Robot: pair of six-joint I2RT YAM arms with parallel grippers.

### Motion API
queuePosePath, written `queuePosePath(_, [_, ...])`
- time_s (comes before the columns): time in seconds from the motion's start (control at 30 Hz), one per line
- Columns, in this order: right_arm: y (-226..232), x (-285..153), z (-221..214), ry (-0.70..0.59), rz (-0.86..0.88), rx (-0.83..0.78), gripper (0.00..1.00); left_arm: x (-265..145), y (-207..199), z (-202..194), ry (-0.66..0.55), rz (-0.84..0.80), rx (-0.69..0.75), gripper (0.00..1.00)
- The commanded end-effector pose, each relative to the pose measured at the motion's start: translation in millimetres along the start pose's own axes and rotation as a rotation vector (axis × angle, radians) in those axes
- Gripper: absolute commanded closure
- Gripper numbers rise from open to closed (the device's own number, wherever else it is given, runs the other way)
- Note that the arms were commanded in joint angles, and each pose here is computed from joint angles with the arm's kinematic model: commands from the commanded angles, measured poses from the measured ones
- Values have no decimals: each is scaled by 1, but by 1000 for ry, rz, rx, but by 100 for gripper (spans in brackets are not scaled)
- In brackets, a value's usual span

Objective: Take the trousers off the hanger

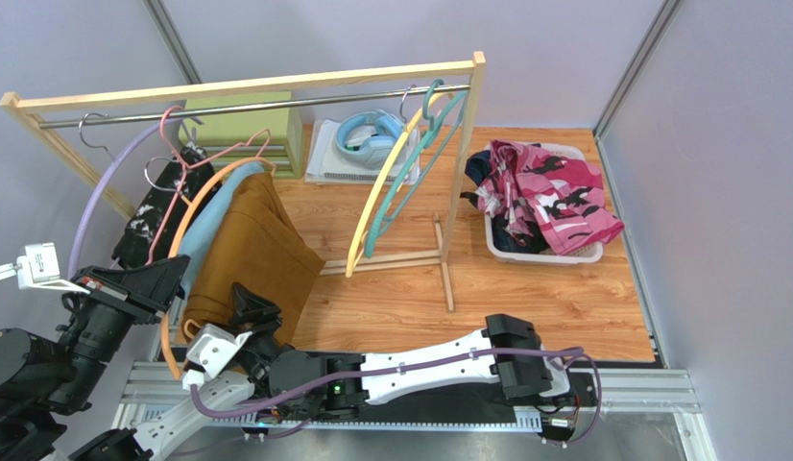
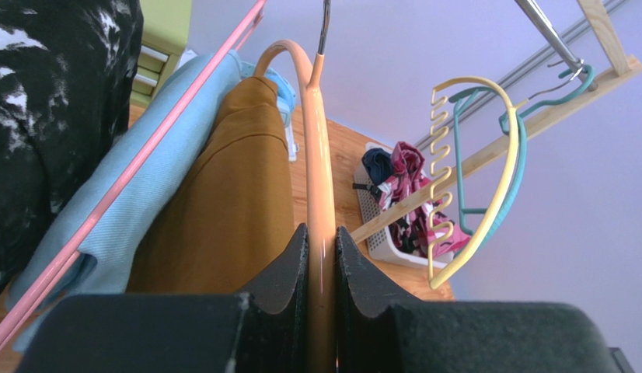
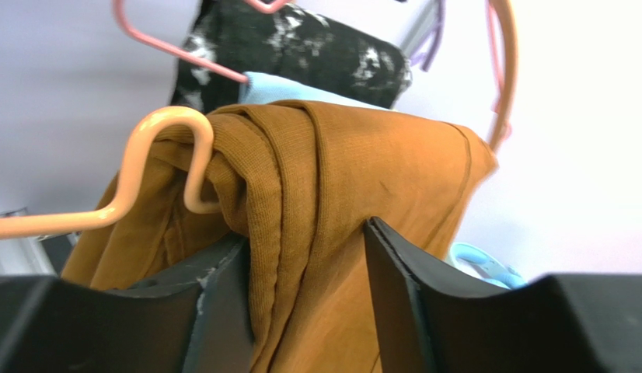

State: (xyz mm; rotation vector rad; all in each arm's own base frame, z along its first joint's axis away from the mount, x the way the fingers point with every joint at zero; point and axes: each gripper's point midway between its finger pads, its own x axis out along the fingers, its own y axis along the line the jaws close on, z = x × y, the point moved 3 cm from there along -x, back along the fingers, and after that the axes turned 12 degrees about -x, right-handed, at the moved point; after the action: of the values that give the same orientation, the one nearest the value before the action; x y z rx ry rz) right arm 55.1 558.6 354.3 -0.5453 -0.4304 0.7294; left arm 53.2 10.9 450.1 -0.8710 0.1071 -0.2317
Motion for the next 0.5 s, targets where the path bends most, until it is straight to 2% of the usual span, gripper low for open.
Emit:
queuePosePath(0.0, [-47,3,3,40,-267,88,53,-3,-27,22,-92,-116,-125,100])
queuePosePath(0.23, [-55,14,0,59,-346,122,65,4,-29,18,-82,-113,-122,100])
queuePosePath(0.33, [-59,17,3,49,-352,121,77,5,-30,17,-81,-115,-111,100])
queuePosePath(0.37, [-59,17,3,43,-349,120,88,6,-29,16,-78,-112,-107,100])
queuePosePath(0.43, [-63,16,7,37,-342,127,100,8,-28,15,-77,-109,-96,100])
queuePosePath(0.47, [-64,15,7,36,-340,129,100,10,-27,13,-74,-103,-93,100])
